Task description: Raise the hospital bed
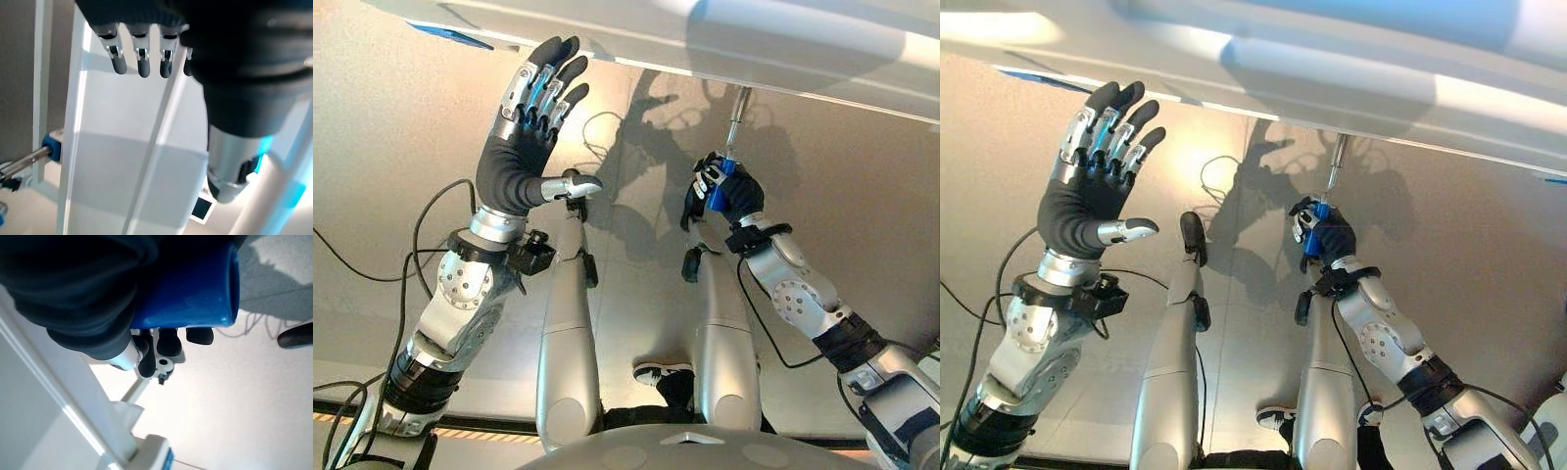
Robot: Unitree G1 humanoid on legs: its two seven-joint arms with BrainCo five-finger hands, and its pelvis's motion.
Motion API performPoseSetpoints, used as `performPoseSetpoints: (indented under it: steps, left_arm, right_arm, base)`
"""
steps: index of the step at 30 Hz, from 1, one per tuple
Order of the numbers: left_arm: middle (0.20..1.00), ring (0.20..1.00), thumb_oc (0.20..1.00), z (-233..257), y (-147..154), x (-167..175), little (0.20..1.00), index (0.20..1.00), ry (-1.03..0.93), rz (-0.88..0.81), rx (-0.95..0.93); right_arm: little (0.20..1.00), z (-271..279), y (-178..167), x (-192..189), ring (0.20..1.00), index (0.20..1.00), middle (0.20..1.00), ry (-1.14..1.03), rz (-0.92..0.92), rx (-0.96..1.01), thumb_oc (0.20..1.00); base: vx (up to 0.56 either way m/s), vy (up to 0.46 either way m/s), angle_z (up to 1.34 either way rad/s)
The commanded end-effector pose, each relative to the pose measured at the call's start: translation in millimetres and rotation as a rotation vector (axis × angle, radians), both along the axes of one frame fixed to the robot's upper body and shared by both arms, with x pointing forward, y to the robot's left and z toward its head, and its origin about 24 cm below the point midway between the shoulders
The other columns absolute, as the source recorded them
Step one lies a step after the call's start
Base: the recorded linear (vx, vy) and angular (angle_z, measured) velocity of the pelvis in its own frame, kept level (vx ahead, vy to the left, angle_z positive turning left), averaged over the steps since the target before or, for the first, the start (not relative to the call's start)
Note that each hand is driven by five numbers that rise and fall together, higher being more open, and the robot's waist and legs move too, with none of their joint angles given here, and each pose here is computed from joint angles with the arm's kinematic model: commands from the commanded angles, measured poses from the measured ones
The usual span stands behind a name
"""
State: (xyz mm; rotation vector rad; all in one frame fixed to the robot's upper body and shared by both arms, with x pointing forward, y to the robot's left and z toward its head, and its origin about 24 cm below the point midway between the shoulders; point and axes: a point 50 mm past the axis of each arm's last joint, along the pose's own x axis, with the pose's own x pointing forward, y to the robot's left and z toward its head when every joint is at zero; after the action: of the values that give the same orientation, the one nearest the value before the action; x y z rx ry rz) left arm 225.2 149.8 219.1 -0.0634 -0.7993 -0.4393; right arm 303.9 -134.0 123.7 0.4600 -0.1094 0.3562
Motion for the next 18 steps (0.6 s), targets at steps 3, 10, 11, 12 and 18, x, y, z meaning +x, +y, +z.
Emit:
performPoseSetpoints:
  steps: [3, 10, 11, 12, 18]
  left_arm:
    - [1.000, 1.000, 1.000, 16, -12, -17, 1.000, 1.000, -0.105, -0.090, -0.047]
    - [1.000, 1.000, 1.000, 17, -17, -18, 1.000, 1.000, -0.092, -0.151, -0.084]
    - [1.000, 1.000, 1.000, 16, -18, -17, 1.000, 1.000, -0.088, -0.161, -0.093]
    - [1.000, 1.000, 1.000, 16, -19, -17, 1.000, 1.000, -0.083, -0.174, -0.102]
    - [1.000, 1.000, 1.000, 14, -32, -15, 1.000, 1.000, -0.052, -0.270, -0.155]
  right_arm:
    - [0.200, 136, 82, -39, 0.200, 0.200, 0.200, -0.654, 0.410, 0.173, 0.200]
    - [0.200, 112, 104, 18, 0.200, 0.200, 0.200, -0.462, 0.203, -0.021, 0.200]
    - [0.200, 102, 103, 33, 0.200, 0.200, 0.200, -0.405, 0.133, -0.065, 0.200]
    - [0.200, 93, 100, 48, 0.200, 0.200, 0.200, -0.337, 0.071, -0.094, 0.200]
    - [0.200, 39, 54, 102, 0.200, 0.200, 0.200, 0.025, -0.244, -0.278, 0.200]
  base:
    - [0.00, 0.009, 0.02]
    - [0.00, 0.024, 0.01]
    - [0.00, 0.058, 0.03]
    - [0.00, 0.032, 0.06]
    - [0.01, 0.025, 0.03]
